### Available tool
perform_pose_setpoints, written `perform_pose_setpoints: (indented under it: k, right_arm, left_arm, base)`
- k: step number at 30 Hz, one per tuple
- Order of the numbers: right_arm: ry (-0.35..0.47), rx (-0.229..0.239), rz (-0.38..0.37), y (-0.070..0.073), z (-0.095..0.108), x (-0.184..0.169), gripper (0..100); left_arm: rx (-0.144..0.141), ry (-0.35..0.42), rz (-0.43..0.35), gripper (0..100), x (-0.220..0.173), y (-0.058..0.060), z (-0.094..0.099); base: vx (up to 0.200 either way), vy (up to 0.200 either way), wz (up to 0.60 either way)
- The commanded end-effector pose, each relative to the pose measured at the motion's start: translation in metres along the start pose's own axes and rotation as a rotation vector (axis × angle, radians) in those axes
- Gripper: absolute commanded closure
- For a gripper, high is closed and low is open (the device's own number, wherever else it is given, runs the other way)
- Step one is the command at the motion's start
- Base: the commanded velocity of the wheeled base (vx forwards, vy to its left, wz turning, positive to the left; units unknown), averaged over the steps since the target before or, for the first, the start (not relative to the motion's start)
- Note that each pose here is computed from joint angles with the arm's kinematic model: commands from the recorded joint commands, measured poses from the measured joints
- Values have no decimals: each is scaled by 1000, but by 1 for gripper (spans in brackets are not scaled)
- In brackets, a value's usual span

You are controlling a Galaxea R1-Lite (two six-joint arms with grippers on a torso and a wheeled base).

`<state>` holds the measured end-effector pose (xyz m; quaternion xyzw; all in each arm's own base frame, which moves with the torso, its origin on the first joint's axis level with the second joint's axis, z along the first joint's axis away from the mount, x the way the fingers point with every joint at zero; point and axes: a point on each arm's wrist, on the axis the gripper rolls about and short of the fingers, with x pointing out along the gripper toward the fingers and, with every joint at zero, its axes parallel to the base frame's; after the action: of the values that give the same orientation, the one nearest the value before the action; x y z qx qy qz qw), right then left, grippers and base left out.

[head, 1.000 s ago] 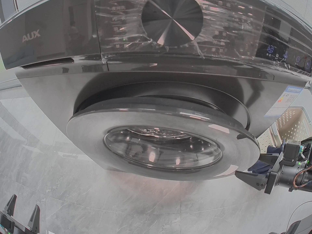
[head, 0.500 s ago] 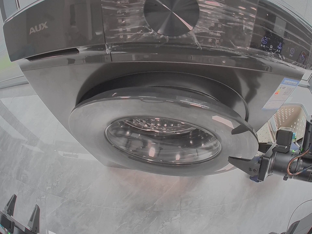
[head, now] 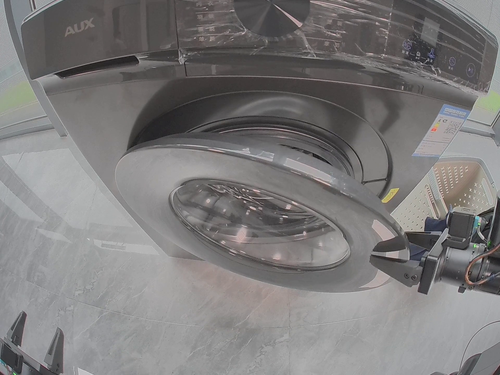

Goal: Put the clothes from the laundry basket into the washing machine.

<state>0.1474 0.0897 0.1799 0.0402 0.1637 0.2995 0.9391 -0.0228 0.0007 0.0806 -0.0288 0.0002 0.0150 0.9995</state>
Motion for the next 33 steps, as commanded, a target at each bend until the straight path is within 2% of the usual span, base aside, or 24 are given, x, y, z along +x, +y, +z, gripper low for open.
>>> perform_pose_setpoints:
  k: [1, 4, 9, 16, 22, 26, 28, 33]
  right_arm:
    - [2, 7, -18, -4, 7, 12, 0]
    - [21, 6, -10, -2, 4, 15, 0]
    - [45, 0, 10, 2, -6, 8, 0]
    - [53, -24, 93, 14, -23, -15, 0]
    - [13, -13, 65, 11, -12, -12, 0]
    - [14, 2, 12, 1, -4, 0, 0]
    - [21, 1, 17, 2, -3, 4, 0]
    - [60, -6, 43, 7, -7, 13, 0]
  left_arm:
    - [0, 6, 1, 0, 0, 0, -5]
    - [1, 6, 1, 0, 0, 0, -5]
    - [1, 6, 1, 0, 0, 0, -5]
    - [1, 6, 1, 0, 0, 0, -5]
    - [0, 6, 1, 0, 0, 0, -5]
    - [1, 6, 1, 0, 0, 0, -5]
    - [1, 6, 1, 0, 0, 0, -5]
    - [0, 6, 1, 0, 0, 0, -5]
  base:
    - [-200, 0, 0]
    - [-200, 0, 0]
    - [0, 0, 0]
    - [0, 0, 0]
    - [0, 0, 0]
    - [-200, 0, 0]
    - [-200, 0, 0]
    - [0, 0, 0]
